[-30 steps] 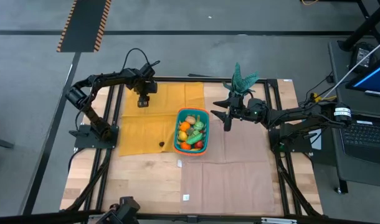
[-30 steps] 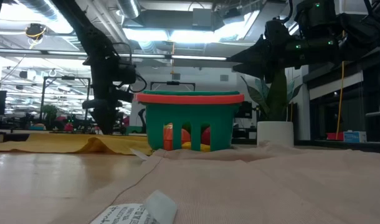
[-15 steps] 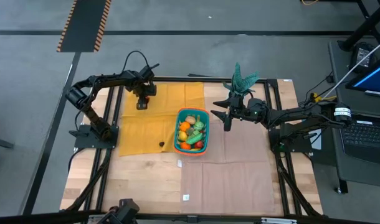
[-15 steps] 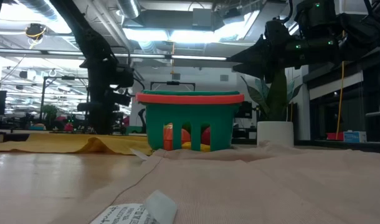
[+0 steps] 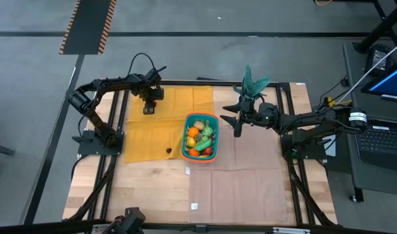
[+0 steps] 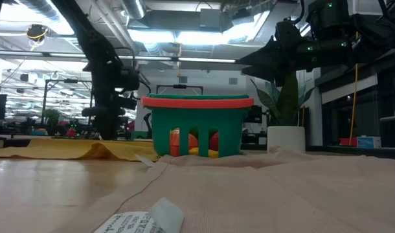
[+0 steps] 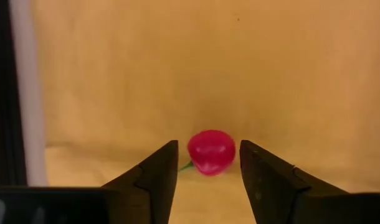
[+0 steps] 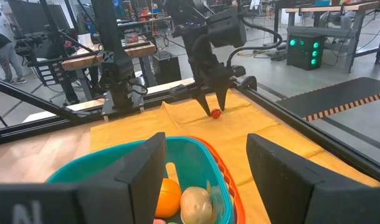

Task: Pick and placing Produce into tupperware
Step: Put the cherry into the basket

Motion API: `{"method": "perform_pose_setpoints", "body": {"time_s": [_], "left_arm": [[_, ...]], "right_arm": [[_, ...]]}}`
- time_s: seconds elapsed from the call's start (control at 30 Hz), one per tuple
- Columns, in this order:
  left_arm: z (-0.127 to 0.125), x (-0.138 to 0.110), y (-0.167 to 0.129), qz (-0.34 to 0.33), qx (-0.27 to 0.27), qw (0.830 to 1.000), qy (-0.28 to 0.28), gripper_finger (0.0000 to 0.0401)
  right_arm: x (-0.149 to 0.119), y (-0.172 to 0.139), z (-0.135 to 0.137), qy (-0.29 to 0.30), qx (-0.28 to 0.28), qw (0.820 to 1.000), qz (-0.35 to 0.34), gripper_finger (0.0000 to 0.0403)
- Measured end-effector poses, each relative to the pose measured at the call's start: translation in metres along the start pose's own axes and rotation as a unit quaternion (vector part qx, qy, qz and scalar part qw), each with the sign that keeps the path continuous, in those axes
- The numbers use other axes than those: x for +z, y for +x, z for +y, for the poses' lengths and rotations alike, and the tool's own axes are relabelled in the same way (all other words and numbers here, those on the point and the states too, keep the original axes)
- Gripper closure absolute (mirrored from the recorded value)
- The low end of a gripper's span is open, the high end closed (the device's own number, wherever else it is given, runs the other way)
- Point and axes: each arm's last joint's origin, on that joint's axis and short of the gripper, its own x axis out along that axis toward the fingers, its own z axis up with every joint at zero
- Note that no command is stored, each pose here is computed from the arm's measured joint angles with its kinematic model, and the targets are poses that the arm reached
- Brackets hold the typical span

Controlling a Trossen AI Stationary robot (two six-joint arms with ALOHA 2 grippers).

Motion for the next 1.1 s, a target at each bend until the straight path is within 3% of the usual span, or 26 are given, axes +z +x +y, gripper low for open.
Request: {"method": "perform_pose_setpoints", "body": {"time_s": [0.53, 0.93, 1.1], "left_arm": [[-0.0079, -0.0076, 0.0102, 0.003, -0.005, 1.000, -0.004, 0.0242], [-0.0067, -0.0089, 0.0100, 0.028, 0.018, 0.999, -0.004, 0.0294], [-0.0067, -0.0090, 0.0099, 0.029, 0.019, 0.999, -0.004, 0.0285]], "right_arm": [[0.0000, 0.0000, 0.0000, 0.002, 0.000, 1.000, 0.000, 0.0178], [0.0000, 0.0000, 0.0000, -0.001, 0.000, 1.000, 0.000, 0.0178], [0.0000, 0.0000, -0.0001, -0.001, 0.000, 1.000, 0.000, 0.0178]]}}
